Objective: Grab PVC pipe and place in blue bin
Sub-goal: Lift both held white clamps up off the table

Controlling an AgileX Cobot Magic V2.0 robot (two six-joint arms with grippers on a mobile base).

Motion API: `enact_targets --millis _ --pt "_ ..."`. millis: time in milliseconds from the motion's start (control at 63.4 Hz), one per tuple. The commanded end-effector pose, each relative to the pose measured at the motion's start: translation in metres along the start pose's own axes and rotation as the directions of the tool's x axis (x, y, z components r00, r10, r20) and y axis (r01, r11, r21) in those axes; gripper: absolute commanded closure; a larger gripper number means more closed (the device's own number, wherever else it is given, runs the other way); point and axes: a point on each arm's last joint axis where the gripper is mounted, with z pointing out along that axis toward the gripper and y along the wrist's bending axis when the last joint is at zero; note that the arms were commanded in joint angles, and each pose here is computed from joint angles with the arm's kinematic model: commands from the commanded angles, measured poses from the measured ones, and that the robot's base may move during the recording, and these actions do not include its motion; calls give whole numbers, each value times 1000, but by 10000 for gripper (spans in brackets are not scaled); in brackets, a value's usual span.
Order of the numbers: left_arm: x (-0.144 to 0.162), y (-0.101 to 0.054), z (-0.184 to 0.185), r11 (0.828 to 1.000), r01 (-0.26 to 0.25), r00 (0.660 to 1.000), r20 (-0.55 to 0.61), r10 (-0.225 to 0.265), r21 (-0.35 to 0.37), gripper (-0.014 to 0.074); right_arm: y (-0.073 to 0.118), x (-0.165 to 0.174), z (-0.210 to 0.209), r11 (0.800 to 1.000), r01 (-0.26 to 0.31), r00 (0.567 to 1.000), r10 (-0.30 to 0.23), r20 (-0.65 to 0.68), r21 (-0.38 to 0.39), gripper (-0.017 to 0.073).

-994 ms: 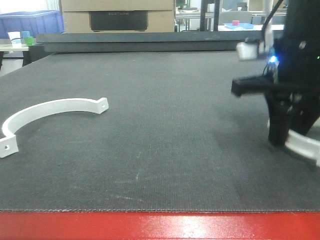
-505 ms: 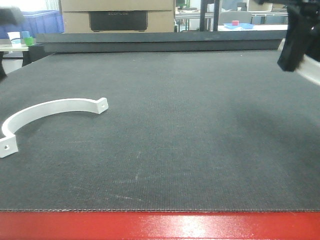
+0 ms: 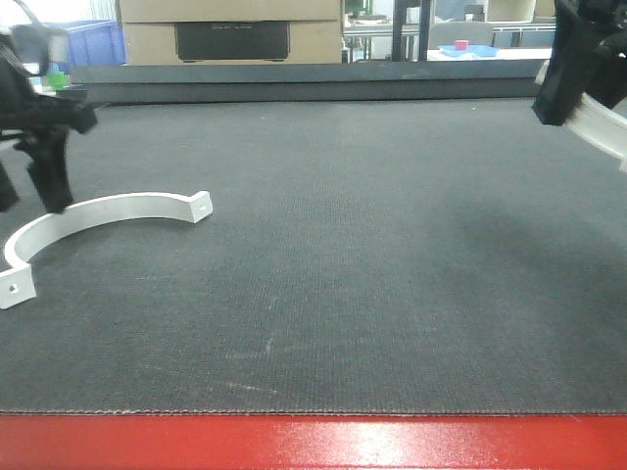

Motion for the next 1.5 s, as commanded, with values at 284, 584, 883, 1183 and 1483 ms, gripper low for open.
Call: enact_targets --millis 284,584,883,1183,1483 --pt "1 0 22 1000 0 997 -78 0 -2 353 0 0 -3 1000 8 1000 -8 20 -2 727" --pt "4 0 35 1000 15 990 -139 -15 0 406 0 0 -3 1000 8 1000 -8 20 -2 727" --pt "5 0 35 1000 27 988 -154 -27 -2 639 0 -1 -3 1000 8 1000 -8 23 -3 727" --pt "11 -1 13 999 40 984 -172 -39 3 705 1 2 -17 1000 11 998 -10 61 -13 727" --pt "26 -9 -73 986 147 989 17 -148 82 705 4 8 -66 997 58 957 -42 288 -49 727"
